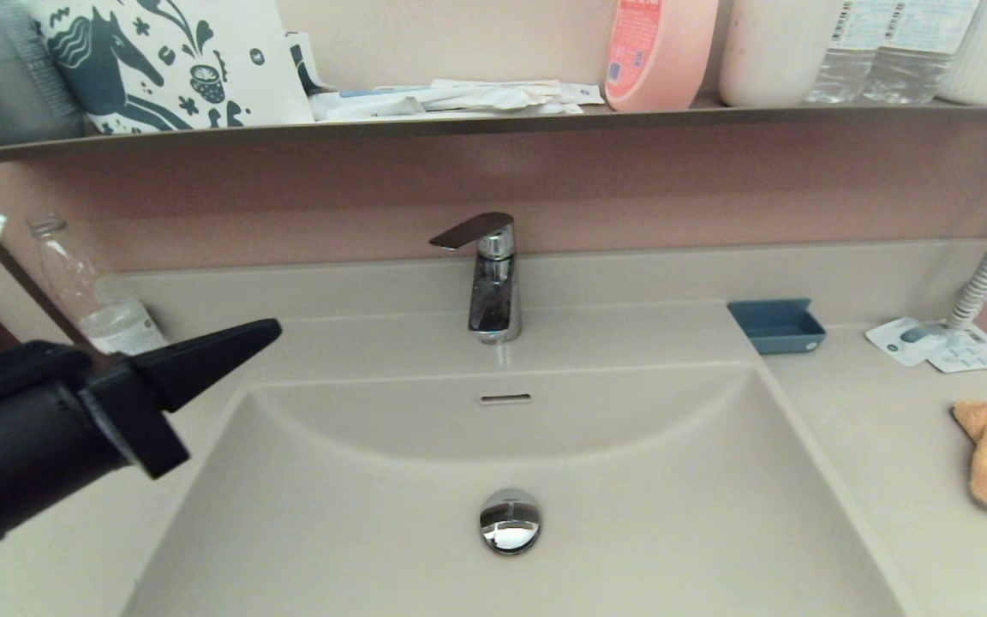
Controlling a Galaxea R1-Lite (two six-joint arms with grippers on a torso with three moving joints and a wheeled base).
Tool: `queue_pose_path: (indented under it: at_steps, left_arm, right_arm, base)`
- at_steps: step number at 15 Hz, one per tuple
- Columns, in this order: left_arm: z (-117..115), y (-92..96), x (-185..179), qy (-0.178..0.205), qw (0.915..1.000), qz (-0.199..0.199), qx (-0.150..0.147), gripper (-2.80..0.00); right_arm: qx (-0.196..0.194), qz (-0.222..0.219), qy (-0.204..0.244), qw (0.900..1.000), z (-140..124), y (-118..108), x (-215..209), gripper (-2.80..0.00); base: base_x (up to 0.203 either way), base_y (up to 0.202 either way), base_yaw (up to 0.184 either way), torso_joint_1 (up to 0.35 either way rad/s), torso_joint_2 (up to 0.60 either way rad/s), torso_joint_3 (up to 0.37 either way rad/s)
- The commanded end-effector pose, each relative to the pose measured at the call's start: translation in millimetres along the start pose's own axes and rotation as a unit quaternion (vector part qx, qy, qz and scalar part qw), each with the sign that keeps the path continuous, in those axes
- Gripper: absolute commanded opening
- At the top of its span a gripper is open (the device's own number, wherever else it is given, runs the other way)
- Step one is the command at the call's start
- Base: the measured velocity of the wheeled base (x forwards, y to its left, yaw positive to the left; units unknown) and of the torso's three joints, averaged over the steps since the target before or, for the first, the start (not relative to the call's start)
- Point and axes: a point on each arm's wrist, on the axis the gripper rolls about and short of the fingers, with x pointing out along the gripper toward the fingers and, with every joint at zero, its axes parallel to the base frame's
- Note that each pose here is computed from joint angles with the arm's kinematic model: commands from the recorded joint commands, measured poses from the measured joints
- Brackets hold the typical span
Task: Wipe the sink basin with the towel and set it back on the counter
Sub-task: Turn on the faucet
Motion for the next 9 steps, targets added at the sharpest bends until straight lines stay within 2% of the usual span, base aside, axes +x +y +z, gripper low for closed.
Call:
queue_pose_path:
  at_steps: [1,4,7,9]
  left_arm:
    - [-12,-8.4,35,0.031,0.9994,-0.013,-0.001,-2.80]
    - [-25,-9.4,81,0.024,0.9997,-0.008,0.007,-2.80]
    - [-35,0.4,122,-0.006,0.9977,0.013,0.067,-2.80]
    - [-26,6.8,137,-0.045,0.9945,0.034,0.089,-2.80]
  right_arm:
    - [0.000,0.000,0.000,1.000,0,0,0,-2.80]
    - [0.000,0.000,0.000,1.000,0,0,0,-2.80]
    - [0.000,0.000,0.000,1.000,0,0,0,-2.80]
    - [0.000,0.000,0.000,1.000,0,0,0,-2.80]
  base:
    - [0.000,0.000,0.000,0.000,0.00,0.000]
    - [0.000,0.000,0.000,0.000,0.00,0.000]
    - [0.000,0.000,0.000,0.000,0.00,0.000]
    - [0.000,0.000,0.000,0.000,0.00,0.000]
